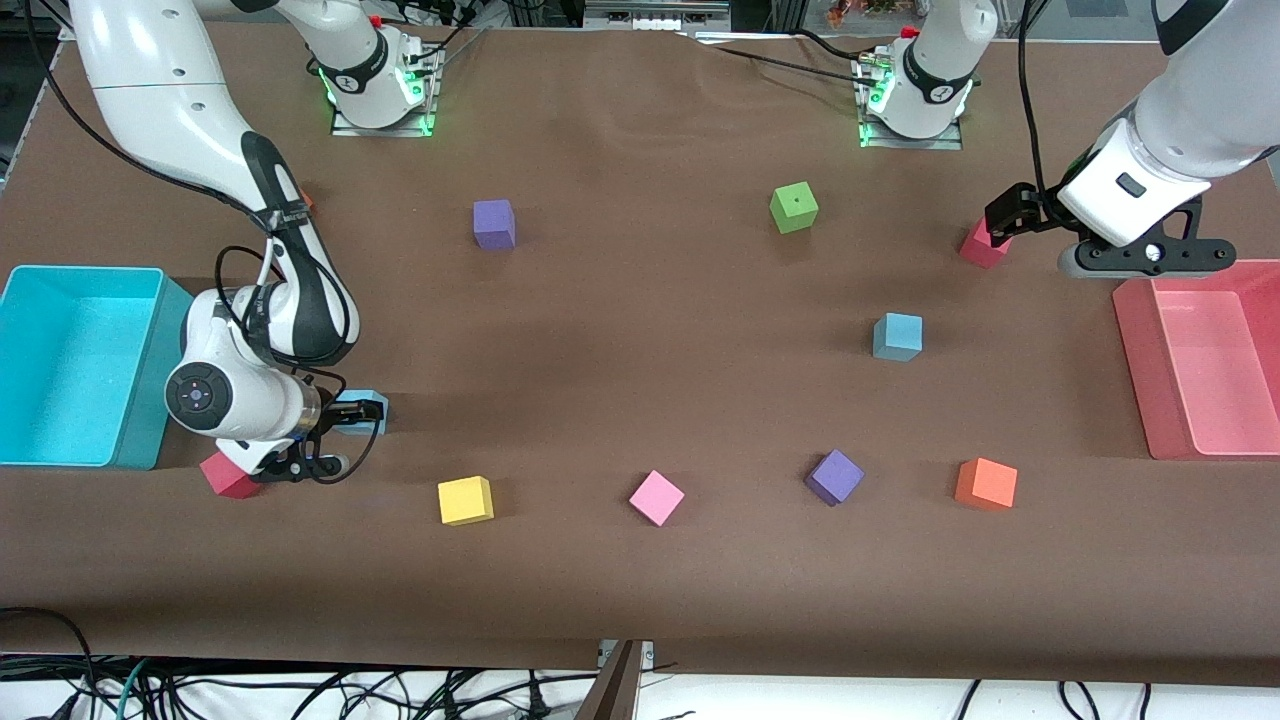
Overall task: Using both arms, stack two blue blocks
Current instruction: 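Reach the right gripper down to the light-blue cube near the cyan bin, then close the right gripper on the light-blue cube and lift it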
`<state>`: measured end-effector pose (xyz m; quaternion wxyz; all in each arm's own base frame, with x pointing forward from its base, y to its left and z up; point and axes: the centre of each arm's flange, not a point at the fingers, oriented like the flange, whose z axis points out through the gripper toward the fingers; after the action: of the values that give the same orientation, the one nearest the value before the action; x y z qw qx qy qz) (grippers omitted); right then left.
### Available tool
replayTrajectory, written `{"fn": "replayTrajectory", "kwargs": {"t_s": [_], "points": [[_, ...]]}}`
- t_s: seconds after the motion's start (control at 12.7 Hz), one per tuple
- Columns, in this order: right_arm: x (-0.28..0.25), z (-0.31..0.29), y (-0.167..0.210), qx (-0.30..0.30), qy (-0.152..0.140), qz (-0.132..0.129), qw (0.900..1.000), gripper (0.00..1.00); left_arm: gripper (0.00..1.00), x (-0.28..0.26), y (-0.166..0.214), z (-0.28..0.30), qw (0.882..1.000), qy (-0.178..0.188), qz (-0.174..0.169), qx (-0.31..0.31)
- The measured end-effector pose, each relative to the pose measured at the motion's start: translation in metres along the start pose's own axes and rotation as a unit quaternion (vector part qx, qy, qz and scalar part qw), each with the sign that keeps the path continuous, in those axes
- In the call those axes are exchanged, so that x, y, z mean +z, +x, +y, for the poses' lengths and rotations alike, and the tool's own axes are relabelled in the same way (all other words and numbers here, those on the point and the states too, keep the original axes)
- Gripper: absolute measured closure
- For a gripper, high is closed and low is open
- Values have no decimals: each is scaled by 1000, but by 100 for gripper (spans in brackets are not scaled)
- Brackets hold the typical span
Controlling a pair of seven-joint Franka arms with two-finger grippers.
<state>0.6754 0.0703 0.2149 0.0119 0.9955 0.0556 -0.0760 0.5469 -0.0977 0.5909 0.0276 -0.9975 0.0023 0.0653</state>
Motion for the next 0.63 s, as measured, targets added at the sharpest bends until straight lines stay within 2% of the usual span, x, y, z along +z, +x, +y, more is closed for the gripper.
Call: {"fn": "replayTrajectory", "kwargs": {"t_s": [0.16, 0.39, 0.63], "points": [[-1, -1, 0, 0, 1, 0, 1000, 41, 0, 0, 0, 0, 1000, 0, 0, 0], [-3, -10, 1, 2, 6, 3, 1000, 44, 0, 0, 0, 0, 1000, 0, 0, 0], [-34, -66, 9, 26, 26, 10, 999, 47, 0, 0, 0, 0, 1000, 0, 0, 0]]}}
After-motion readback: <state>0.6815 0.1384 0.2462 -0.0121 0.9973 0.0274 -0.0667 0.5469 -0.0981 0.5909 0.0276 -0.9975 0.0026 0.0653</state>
